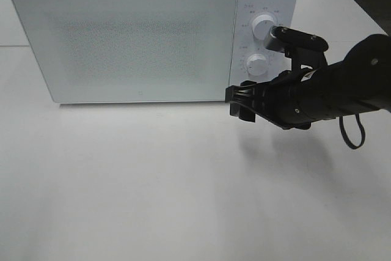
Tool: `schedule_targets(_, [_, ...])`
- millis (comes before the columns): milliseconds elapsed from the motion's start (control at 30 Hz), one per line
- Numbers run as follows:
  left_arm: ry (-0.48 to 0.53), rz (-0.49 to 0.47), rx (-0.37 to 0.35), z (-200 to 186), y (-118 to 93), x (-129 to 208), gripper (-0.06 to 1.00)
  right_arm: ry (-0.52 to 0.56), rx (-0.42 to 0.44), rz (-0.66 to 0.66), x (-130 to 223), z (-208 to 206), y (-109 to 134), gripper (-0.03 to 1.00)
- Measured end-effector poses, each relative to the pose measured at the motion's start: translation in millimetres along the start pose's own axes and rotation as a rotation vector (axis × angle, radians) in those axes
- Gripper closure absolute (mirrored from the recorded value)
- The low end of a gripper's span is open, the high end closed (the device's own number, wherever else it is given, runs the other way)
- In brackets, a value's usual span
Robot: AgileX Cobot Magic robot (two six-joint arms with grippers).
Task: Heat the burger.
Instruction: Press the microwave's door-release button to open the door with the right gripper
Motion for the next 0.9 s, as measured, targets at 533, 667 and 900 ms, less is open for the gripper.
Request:
schedule_targets(533, [0.000,0.000,0.000,0,0,0,-0.05,0.289,0.105,-0.319,17,-78,-28,0.28])
schedule_targets(667, [0.000,0.000,0.000,0,0,0,-0.05,0.278,0.122,-0.331,15,-98,-30,0.28])
schedule_targets(900, [0.000,0.000,0.000,0,0,0,-0.05,0.216,0.110,-0.345,13,-153,-27,0.20])
Point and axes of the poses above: a point on each arm's last joint axis where the gripper is mounted, z pointing out along that axis toward the gripper, y along the wrist's bending axis when the last joint is at zero, x = y × z, the point moved 10 cm from there along z, pointing out along that axis toward the gripper, and after that the axes turned 9 degrees about z, right-handed, at the moved point
